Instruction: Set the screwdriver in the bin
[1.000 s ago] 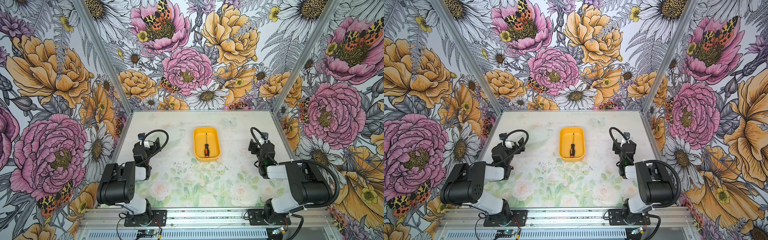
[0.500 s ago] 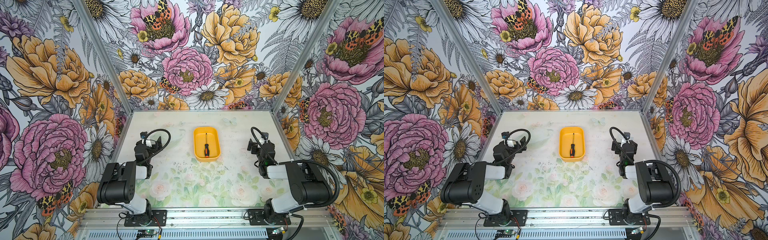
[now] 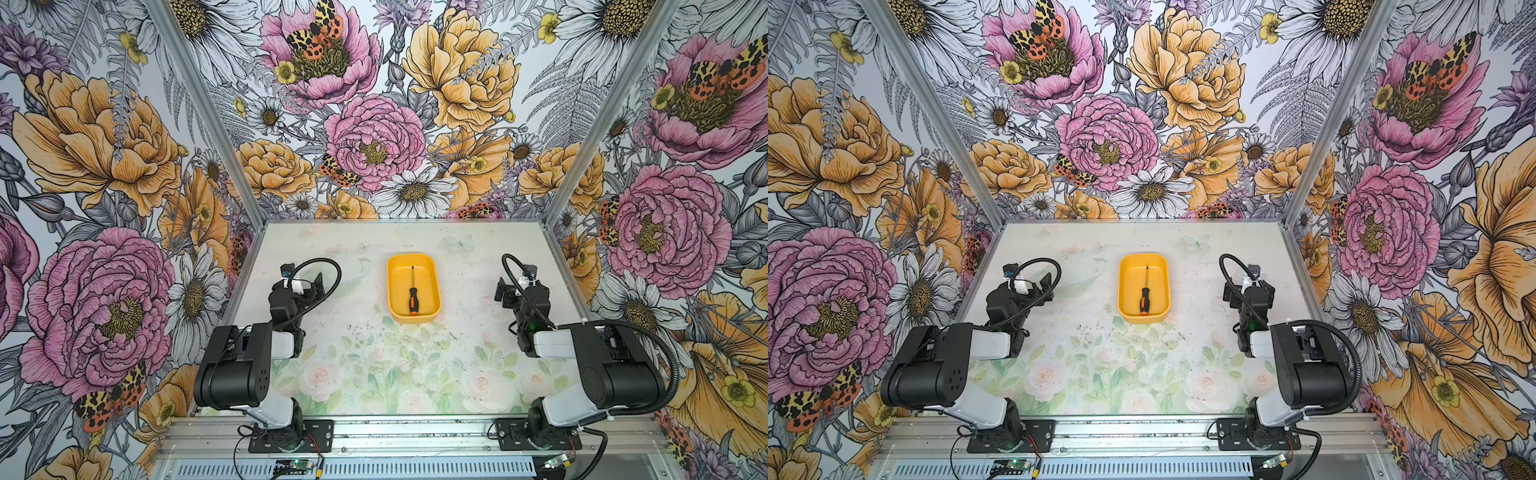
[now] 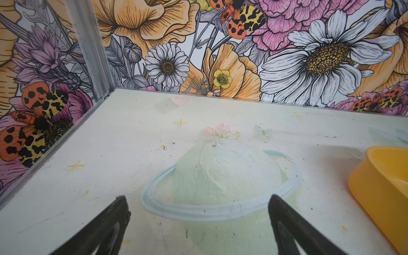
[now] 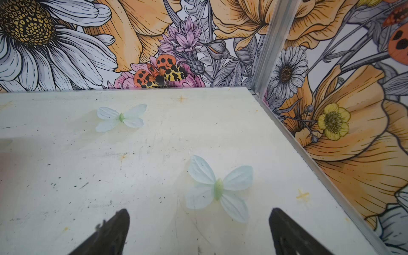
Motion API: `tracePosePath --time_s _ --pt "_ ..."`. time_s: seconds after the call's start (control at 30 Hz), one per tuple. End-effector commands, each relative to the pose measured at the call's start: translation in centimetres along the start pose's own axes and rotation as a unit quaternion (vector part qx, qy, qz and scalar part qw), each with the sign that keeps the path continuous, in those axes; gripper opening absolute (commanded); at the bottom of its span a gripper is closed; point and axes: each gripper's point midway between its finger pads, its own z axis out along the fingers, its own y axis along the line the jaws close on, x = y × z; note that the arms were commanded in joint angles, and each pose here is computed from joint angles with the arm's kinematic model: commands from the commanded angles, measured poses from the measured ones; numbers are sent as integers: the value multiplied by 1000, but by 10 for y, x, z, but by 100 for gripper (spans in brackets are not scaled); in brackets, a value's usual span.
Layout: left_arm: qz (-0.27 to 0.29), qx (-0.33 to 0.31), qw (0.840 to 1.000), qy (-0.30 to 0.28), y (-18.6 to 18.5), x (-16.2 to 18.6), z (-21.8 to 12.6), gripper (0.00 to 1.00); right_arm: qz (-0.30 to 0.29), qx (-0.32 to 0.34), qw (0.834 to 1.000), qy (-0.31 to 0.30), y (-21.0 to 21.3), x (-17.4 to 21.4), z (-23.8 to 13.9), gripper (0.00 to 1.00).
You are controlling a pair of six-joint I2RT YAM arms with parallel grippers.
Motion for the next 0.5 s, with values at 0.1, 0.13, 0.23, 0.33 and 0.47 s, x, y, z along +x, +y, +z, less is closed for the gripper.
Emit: tracePosePath --time_s 0.1,0.13,0.23,0.33,0.47 --pt "23 1 1000 -1 -5 -2 2 99 7 -4 1000 -19 2 -14 3 99" --pt "24 2 1000 -2 -6 -3 2 99 7 -4 1000 -19 2 -13 3 99" --pt "24 2 1000 -2 -6 -3 2 99 6 -4 1000 -18 2 -13 3 99" --pt "24 2 1000 -2 -7 -2 2 99 7 -4 1000 -18 2 -13 3 100" --pt "24 2 1000 -2 -7 -3 2 99 7 -4 1000 -19 2 -13 3 99"
